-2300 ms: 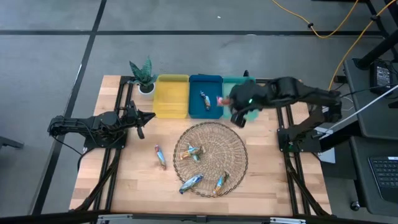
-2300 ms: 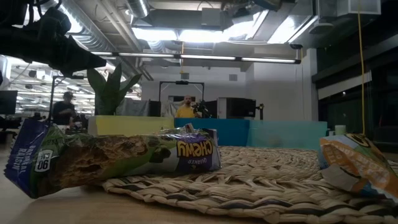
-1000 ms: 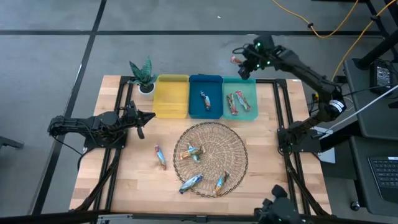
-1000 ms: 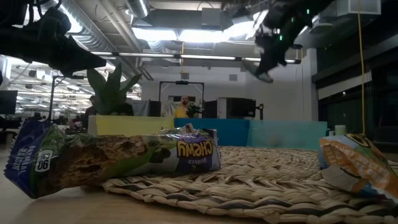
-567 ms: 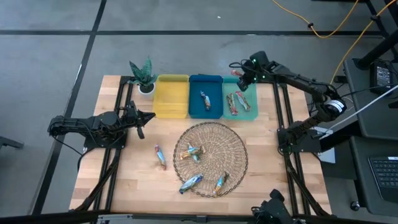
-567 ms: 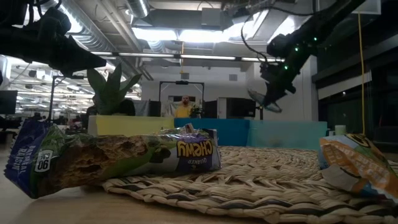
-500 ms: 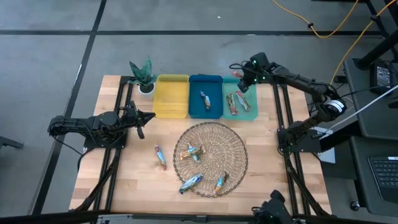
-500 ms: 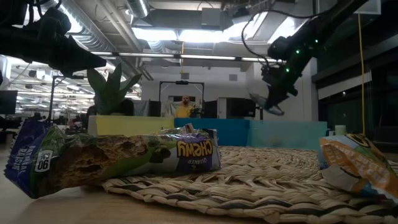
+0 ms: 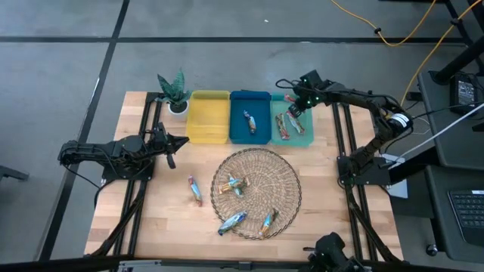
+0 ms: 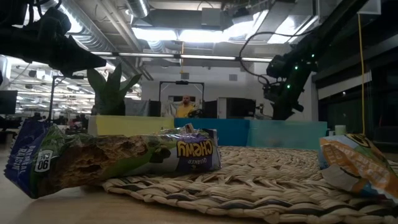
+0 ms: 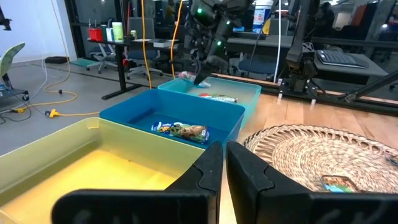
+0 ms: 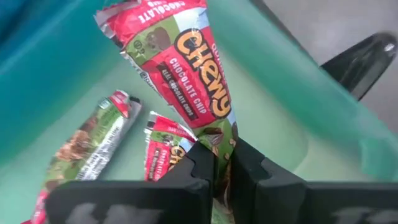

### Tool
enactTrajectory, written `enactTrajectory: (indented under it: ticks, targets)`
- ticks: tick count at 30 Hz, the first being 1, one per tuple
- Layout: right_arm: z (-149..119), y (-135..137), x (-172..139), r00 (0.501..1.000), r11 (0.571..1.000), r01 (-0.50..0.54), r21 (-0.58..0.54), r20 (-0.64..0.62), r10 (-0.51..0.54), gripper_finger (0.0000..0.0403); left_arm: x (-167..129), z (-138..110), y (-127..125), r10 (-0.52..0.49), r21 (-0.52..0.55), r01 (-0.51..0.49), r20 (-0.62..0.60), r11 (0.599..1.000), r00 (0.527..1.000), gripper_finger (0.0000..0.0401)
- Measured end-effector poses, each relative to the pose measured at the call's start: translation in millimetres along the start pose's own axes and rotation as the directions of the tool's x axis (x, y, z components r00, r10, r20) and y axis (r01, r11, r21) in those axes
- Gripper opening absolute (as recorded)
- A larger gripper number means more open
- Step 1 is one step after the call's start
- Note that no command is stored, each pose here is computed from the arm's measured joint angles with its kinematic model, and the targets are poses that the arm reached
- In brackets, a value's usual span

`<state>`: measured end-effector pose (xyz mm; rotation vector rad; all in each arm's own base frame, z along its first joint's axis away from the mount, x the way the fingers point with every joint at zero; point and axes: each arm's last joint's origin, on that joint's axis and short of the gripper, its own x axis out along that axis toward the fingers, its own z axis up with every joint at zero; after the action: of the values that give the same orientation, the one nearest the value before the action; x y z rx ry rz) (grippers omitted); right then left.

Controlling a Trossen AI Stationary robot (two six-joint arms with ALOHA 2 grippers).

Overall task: Pick and place Granola Bars by type
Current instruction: Put the red granola bar into the green bin

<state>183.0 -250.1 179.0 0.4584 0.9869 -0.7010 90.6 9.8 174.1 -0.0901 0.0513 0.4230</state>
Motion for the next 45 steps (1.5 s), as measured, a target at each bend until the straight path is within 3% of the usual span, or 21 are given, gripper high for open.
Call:
enactTrajectory:
  ticks: [17,32,38,45]
  targets:
    - [-11.4,-11.4,26.7,0.993,0.998,-0.041,0.053,-0.105,0.046,0.0029,0.0,0.0,0.0,0.000,0.000,0.000,0.000,1.000,1.000,0.0016]
    - [-10.4,-13.3,25.6,0.988,0.988,-0.126,0.089,-0.083,0.133,0.0100,0.0,0.1,0.0,0.000,0.000,0.000,0.000,1.000,1.000,0.0016]
    - [3.1,-11.5,14.1,0.990,0.988,-0.133,0.079,-0.030,0.135,0.0138,0.0,0.0,0.0,0.000,0.000,0.000,0.000,1.000,1.000,0.0016]
    - [23.4,5.5,-26.0,0.987,0.993,-0.115,-0.001,0.113,0.115,0.0145,0.0,0.0,0.0,0.000,0.000,0.000,0.000,1.000,1.000,0.0016]
